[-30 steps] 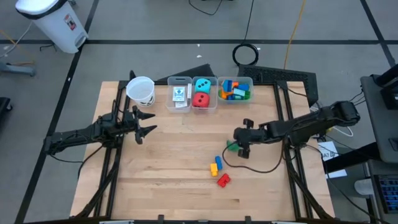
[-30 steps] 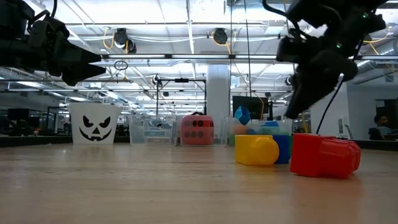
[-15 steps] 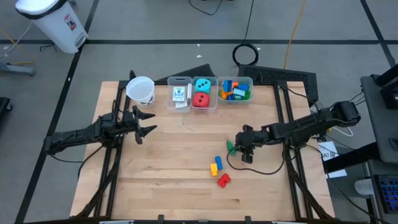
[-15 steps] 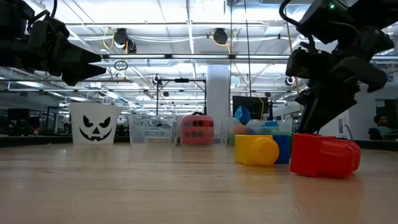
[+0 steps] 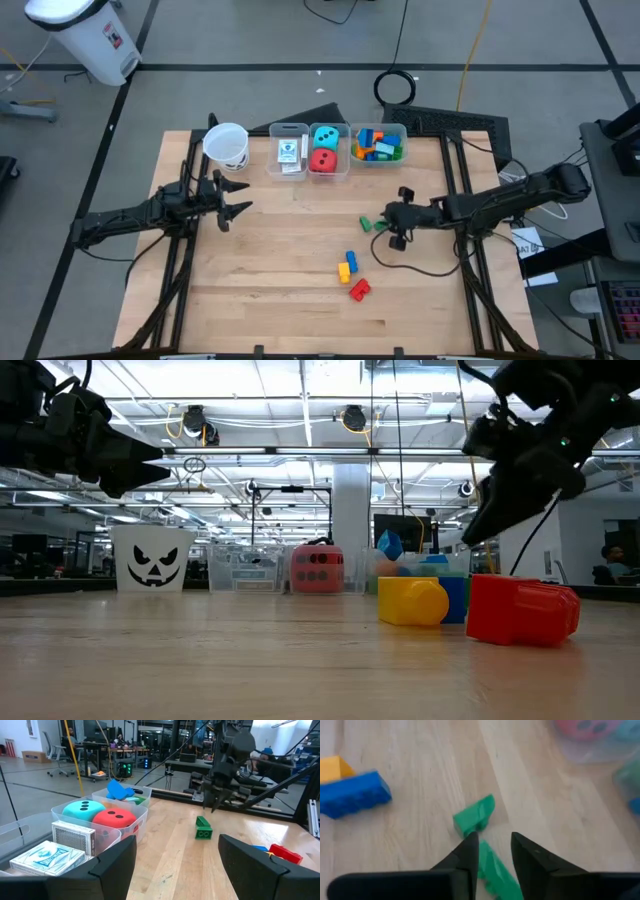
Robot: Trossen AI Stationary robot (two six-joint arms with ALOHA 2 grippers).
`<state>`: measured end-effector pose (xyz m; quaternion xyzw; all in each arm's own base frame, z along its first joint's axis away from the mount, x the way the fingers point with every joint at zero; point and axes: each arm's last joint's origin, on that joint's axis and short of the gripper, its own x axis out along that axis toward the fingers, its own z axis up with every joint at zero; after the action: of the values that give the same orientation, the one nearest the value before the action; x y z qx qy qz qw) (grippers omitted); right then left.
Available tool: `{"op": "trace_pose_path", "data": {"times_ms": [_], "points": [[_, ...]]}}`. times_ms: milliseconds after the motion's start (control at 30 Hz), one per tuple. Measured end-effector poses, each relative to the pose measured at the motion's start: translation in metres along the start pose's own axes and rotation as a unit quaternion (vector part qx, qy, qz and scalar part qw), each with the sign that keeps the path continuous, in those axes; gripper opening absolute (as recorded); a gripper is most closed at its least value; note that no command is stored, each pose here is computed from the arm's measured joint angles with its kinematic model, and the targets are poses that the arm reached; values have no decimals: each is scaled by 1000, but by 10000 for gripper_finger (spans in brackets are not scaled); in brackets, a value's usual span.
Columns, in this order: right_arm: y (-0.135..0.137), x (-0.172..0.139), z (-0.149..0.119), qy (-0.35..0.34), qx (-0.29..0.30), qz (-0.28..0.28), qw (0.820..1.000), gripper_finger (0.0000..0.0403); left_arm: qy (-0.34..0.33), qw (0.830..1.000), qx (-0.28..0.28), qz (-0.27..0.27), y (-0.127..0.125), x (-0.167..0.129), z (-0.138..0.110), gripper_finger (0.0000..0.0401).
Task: Pick & Place Toys
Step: Put the green game piece into the right transparent bin
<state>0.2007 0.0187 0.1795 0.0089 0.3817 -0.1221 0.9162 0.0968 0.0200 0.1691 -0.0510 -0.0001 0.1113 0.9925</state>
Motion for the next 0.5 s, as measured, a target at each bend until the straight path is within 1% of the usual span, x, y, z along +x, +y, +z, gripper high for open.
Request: {"op": "trace_pose_path", "data": {"times_ms": [67, 133, 233, 300, 400, 500], "points": [[-1, -3, 2, -13, -1, 1, 1000, 106, 0, 1000, 0, 0, 0, 0, 0, 287], [-1, -3, 2, -14, -21, 2, 1000, 129, 0, 1000, 0, 0, 0, 0, 0, 287], [0, 1, -8, -6, -65, 21, 998, 164, 0, 1000, 0, 0, 0, 0, 0, 287], [0, 5, -14, -14, -74, 28, 997, 181, 0, 1000, 0, 0, 0, 0, 0, 287], [-1, 9, -19, -43, -85, 28, 995, 197, 0, 1000, 0, 0, 0, 0, 0, 287], [-1, 11, -22, -62, -93, 29, 993, 203, 0, 1000, 0, 0, 0, 0, 0, 287]]}}
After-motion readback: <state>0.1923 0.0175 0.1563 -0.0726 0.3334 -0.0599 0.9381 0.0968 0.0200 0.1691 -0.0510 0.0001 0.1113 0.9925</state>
